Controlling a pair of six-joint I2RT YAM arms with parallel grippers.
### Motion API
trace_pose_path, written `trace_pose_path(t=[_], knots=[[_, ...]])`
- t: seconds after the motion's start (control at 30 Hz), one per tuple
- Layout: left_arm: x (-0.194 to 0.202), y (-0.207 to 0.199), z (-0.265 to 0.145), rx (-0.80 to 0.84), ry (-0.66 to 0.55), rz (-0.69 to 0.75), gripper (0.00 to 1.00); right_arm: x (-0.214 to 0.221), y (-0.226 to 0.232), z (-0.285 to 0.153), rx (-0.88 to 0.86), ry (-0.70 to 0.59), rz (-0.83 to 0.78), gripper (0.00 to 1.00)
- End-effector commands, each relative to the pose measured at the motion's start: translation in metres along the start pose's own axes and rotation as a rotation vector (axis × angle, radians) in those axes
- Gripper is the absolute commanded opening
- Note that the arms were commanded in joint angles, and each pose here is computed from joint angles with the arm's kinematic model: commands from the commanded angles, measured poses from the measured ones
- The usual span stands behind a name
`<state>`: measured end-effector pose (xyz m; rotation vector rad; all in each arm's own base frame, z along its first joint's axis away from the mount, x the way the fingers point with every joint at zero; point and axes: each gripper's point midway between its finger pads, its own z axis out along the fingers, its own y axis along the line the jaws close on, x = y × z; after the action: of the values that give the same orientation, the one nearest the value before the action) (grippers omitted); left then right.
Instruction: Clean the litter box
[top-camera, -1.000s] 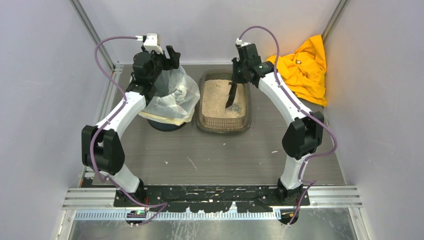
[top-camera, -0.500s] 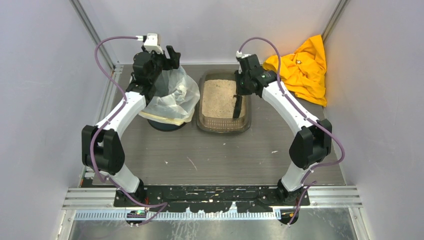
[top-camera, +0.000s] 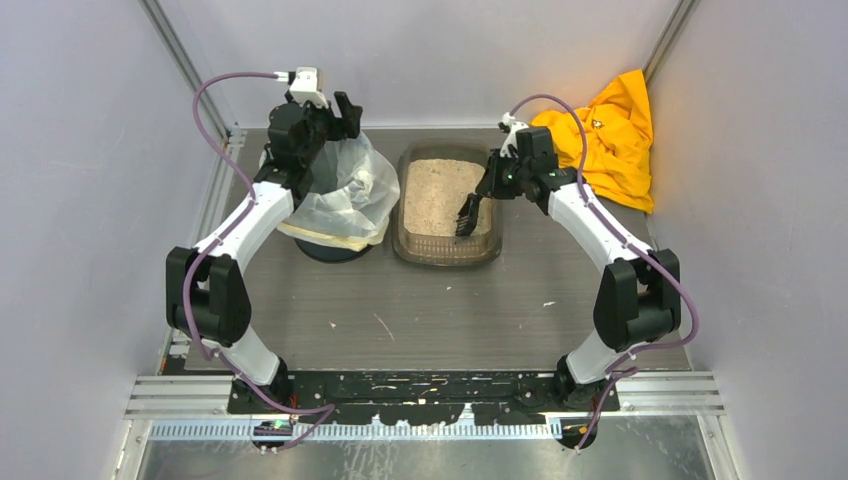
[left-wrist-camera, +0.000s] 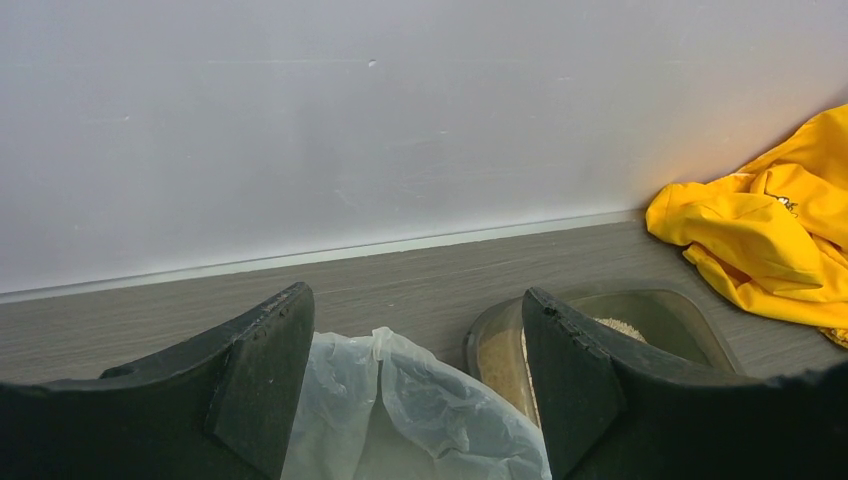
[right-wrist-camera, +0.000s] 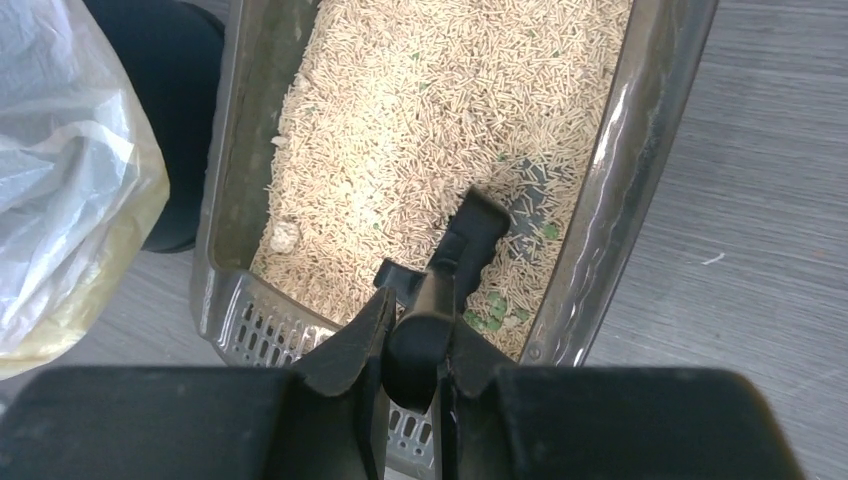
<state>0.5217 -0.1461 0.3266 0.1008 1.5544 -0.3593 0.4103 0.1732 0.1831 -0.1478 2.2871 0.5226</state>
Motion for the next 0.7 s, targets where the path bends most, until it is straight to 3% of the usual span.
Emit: trace_pose_path(t=[0.0, 0.67], knots=[[-0.042, -0.005, 0.0, 0.02, -0.104, 0.013, 0.76, 0.014, 0.014, 0.011, -0.202, 0.052, 0.104, 0.01], [-0.051, -0.005, -0.004, 0.014, -0.113, 0.038, 0.76, 0.023, 0.01, 0.072, -0.311, 0.115, 0.201, 0.01]])
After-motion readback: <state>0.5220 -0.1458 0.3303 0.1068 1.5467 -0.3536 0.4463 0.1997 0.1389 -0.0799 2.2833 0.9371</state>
